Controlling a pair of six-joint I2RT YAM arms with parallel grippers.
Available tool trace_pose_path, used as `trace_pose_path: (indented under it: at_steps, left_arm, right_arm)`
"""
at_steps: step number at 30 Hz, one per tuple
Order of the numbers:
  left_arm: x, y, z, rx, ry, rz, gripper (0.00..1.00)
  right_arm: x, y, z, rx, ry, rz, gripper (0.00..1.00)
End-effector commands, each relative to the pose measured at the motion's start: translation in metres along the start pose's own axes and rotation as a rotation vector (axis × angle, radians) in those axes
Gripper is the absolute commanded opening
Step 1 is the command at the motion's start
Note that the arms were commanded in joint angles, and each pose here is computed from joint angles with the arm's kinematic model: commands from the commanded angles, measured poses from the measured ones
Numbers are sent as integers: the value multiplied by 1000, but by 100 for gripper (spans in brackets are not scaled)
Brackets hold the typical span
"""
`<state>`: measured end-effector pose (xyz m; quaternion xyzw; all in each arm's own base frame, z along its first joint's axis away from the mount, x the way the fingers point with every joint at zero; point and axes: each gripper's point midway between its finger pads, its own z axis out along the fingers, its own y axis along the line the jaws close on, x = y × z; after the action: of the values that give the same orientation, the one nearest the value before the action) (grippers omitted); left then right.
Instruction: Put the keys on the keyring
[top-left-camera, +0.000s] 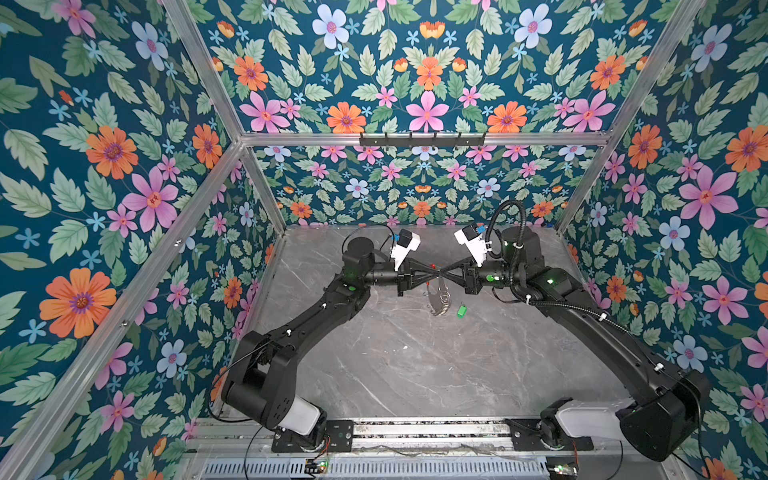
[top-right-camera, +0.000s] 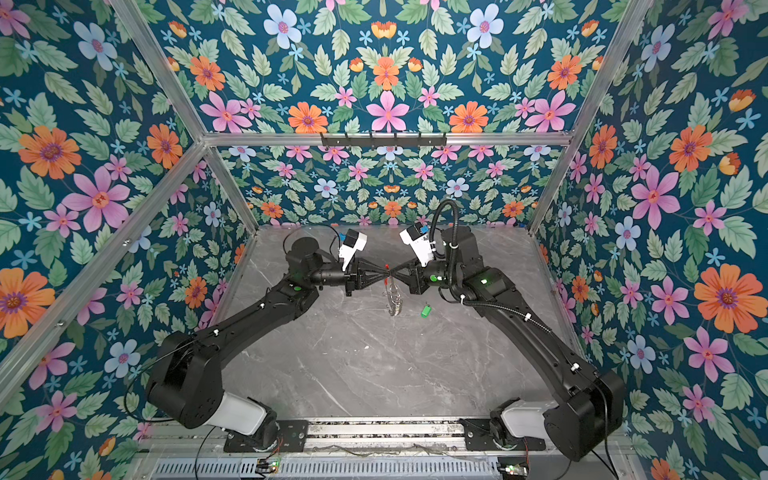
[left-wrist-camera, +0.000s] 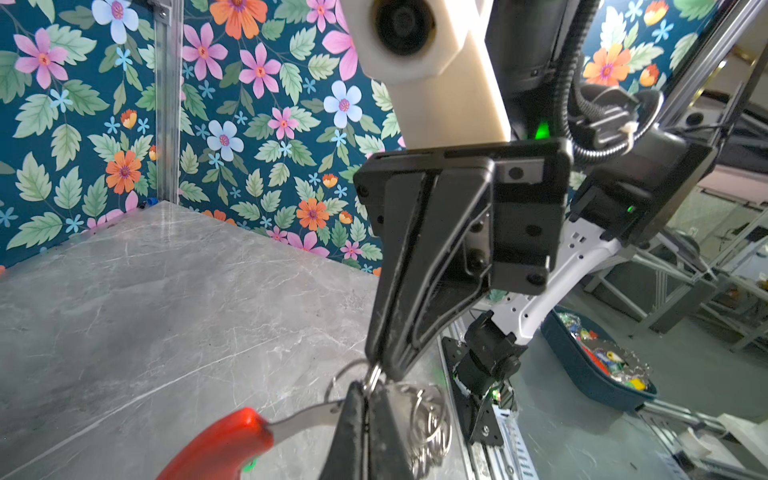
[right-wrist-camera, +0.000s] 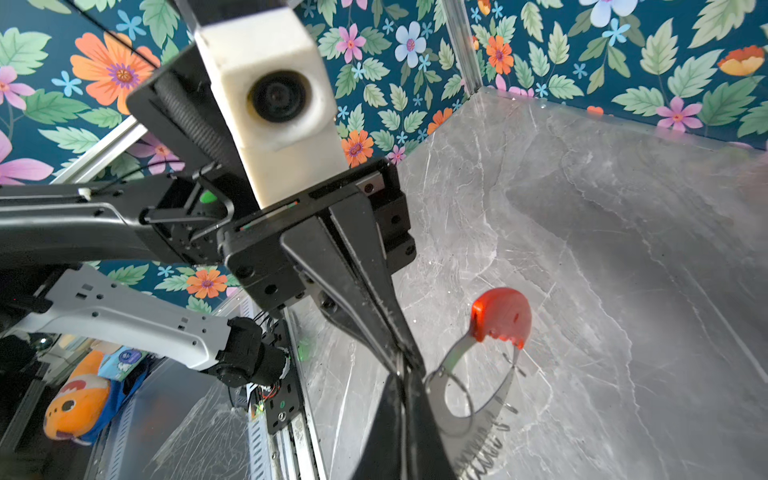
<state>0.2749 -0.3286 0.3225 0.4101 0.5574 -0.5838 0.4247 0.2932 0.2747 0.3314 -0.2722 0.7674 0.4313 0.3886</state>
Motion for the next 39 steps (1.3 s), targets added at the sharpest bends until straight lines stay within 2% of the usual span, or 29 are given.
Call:
trace_pose_path:
  at_steps: [1, 3, 6, 11, 16, 22, 27, 36, 39]
  left_arm:
    - [-49, -17, -9, 17, -228, 50, 0]
    - [-57, -22, -14, 28, -291, 44, 0]
    - [-64, -27, -16, 42, -341, 36, 0]
    - [-75, -37, -20, 66, -407, 42, 0]
    - [-83, -42, -24, 66, -476, 54, 0]
    - [-82, -26, -26, -40, -568, 48, 0]
    - [-79, -8, -28, -156, -638, 25, 0]
    - [-64, 14, -20, -295, -572, 11, 0]
    - [-60, 16, -14, -328, -531, 25, 0]
  right_arm:
    - [-28, 2, -10, 33, -150, -2, 26]
    - [-34, -1, -17, 66, -205, 10, 35]
    - [-41, -9, -24, 122, -252, 49, 37]
    - [-51, -14, -23, 137, -290, 131, 32]
    - [-58, -2, -16, 54, -308, 170, 25]
    - [-56, 12, -3, 27, -305, 163, 24]
    - [-46, 8, 11, 49, -284, 188, 19]
    - [-35, -6, 7, 129, -276, 205, 17]
    - [-32, -8, 3, 156, -273, 202, 26]
